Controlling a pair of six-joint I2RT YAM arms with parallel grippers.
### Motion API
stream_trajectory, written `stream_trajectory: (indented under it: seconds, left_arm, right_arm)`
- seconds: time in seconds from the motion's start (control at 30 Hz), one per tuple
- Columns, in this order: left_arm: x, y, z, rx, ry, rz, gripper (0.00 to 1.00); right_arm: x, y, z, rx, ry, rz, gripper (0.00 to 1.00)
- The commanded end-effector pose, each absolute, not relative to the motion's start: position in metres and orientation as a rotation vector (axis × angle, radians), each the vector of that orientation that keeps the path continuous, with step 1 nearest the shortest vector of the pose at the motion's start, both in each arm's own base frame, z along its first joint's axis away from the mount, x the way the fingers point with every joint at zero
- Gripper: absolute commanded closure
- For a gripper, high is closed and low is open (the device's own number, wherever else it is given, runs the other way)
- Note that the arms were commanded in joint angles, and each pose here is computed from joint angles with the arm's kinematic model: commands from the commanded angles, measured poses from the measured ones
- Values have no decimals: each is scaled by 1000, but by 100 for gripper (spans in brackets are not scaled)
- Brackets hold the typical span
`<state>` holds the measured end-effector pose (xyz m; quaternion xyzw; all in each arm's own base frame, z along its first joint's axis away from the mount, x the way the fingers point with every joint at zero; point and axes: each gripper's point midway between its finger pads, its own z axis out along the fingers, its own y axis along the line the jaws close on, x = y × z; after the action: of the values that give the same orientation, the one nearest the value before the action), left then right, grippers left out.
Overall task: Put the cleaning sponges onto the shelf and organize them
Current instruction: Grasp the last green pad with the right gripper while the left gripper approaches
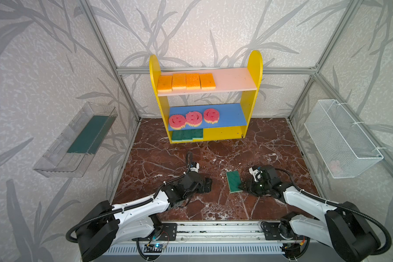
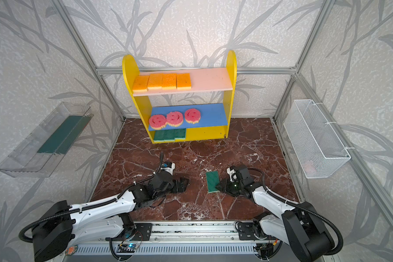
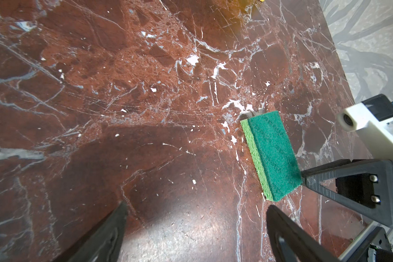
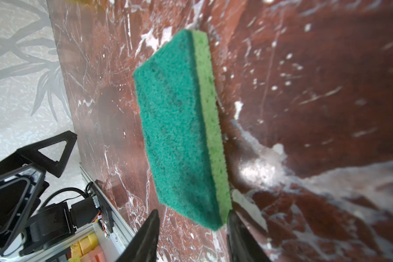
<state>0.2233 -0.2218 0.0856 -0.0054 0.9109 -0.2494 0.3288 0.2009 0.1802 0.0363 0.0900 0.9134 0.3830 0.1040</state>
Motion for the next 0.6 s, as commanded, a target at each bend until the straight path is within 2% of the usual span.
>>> stream_trajectory:
  seconds: [0.0,0.2,0.3,0.43,0.53,0.57]
  left_arm:
    - [224,-216,79,-31,2393,-631,3]
    - [225,-217,73,-41,2407,-642,3]
    - [226,-216,73,-44,2408,-637,3]
    - [229,-215,75,-52,2406,-643,3]
    - [231,-213,76,-50,2408,-637,3]
    - [231,-212,75,-48,2412,-630,3]
  right_arm:
    - [204,184,40,265,2678,1195,53]
    - [205,189,29,294,2696,1272,59]
    - [206,193,24,318,2687,1323,71]
    - [212,199,22,339,2643,1387,82]
    - [218,203,21,341,2613,1431,99]
    - [220,206,21,337,2598,1453,100]
